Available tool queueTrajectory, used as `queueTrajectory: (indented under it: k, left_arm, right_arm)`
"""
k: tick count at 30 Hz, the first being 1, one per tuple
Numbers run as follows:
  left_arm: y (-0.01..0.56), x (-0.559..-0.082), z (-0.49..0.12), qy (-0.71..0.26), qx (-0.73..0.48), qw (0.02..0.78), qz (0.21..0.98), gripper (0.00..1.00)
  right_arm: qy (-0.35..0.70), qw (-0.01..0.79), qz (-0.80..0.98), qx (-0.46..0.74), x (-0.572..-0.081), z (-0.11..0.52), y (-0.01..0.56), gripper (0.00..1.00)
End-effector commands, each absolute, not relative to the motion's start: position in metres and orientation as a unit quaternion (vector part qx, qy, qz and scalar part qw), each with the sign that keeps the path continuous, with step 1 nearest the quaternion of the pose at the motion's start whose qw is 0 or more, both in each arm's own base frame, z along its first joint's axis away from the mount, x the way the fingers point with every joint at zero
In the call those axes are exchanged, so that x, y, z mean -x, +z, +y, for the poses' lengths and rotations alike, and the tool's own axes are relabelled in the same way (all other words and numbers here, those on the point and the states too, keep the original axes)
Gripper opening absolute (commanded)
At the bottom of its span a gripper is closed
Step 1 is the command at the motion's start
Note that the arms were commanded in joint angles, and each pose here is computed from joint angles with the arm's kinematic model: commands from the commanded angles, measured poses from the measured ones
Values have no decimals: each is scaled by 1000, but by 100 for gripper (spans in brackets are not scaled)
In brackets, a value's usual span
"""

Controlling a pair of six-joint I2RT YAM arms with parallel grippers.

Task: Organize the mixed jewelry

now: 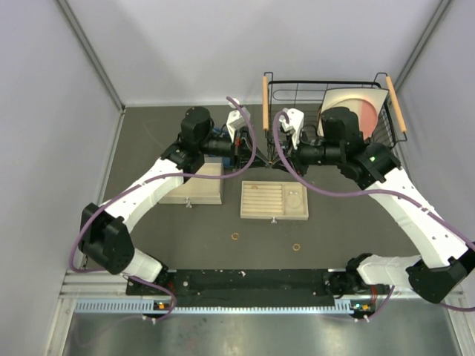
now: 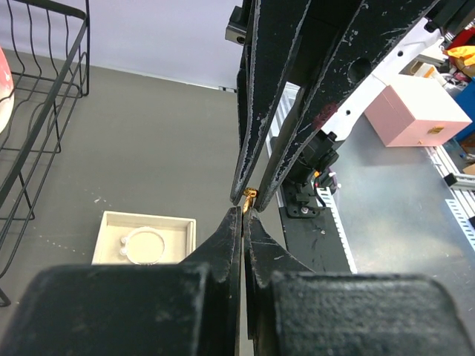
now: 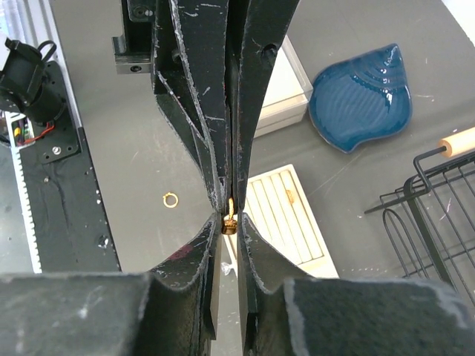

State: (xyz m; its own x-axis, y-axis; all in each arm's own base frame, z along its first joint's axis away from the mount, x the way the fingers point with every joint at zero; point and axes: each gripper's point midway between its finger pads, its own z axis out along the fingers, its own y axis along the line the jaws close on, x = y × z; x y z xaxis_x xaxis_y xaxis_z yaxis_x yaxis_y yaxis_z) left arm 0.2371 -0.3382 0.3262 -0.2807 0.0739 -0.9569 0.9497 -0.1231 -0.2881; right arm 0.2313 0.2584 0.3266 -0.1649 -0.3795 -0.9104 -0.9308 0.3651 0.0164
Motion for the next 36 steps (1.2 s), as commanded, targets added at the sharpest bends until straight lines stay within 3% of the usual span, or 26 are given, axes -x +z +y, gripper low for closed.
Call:
queueTrajectory:
  k: [1, 5, 9, 12, 16, 19, 27, 36]
  left_arm:
    - [342, -228, -335, -584, -484, 395, 518, 0]
    - [341, -230, -335, -583, -482, 397, 520, 0]
    - [339, -233, -336, -575, -477, 405, 527, 3]
    - [336, -251, -328, -545, -454, 432, 557, 21]
    - [333, -284, -293, -510, -407, 473, 592, 56]
    - [334, -301, -257, -483, -374, 509, 606, 66]
    - [335, -329, -171, -449, -279, 549, 648, 66]
    - [331, -331, -136, -432, -253, 555, 664, 66]
  right_arm:
    - [317, 474, 673, 472, -232, 260, 354, 9]
    - [323, 473, 667, 477, -230, 261, 355, 0]
    - [317, 475, 670, 476, -231, 260, 354, 0]
    - [284, 485, 683, 466, -242, 252, 350, 0]
    - [247, 479, 705, 461, -253, 244, 332, 0]
    - [224, 464, 719, 466, -261, 240, 311, 0]
    - [139, 394, 736, 533, -297, 247, 220, 0]
    - [80, 347, 703, 616, -324, 261, 145, 0]
